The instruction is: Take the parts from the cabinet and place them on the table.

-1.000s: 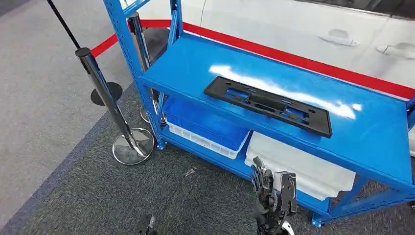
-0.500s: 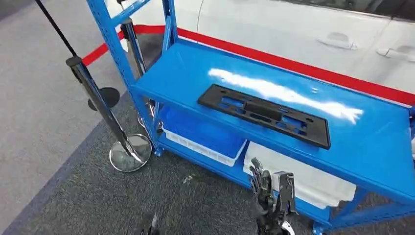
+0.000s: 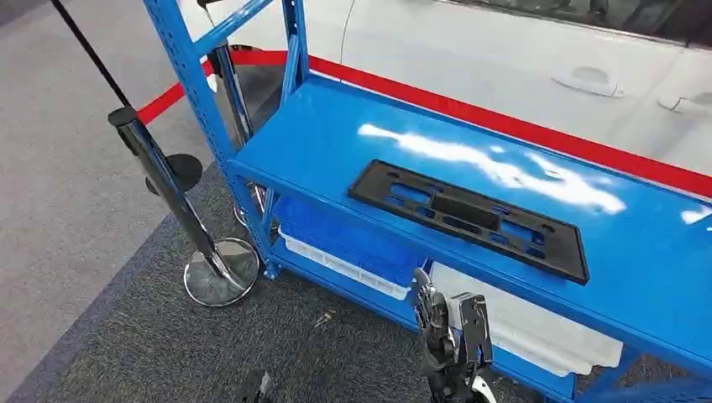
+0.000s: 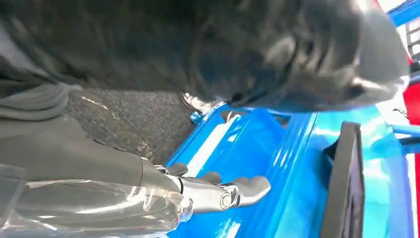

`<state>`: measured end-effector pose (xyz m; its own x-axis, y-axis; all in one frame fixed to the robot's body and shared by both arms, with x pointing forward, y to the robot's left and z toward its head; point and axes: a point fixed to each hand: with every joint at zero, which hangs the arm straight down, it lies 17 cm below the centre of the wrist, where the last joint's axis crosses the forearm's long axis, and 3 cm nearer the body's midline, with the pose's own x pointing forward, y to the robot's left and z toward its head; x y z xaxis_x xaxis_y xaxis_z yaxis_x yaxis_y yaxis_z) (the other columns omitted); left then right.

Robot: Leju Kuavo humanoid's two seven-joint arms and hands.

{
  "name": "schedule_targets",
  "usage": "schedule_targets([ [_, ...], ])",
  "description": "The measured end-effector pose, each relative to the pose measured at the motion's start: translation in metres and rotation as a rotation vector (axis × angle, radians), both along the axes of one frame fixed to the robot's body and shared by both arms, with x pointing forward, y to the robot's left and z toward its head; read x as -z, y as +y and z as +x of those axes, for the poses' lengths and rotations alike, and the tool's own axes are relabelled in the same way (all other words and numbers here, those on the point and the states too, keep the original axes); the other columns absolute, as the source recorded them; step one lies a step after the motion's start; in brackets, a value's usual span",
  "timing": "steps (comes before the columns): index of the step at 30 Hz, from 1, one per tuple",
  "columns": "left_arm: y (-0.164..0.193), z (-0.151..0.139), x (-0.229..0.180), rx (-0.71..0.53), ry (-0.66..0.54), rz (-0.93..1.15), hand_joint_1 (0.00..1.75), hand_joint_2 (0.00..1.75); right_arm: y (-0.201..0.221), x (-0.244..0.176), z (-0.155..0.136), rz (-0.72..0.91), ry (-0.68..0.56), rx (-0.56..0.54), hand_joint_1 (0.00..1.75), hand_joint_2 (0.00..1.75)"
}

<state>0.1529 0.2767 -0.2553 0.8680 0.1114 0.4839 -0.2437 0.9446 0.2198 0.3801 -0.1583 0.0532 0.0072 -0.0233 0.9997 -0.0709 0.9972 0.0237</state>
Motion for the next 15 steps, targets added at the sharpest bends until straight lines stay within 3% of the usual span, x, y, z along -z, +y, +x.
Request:
schedule_targets([
  [15, -0.005, 0.002, 0.000, 0.020, 0.005, -0.009, 0.00, 0.00, 0.013, -0.009, -0.003, 0.008, -0.019, -0.038, 0.00, 0.00],
])
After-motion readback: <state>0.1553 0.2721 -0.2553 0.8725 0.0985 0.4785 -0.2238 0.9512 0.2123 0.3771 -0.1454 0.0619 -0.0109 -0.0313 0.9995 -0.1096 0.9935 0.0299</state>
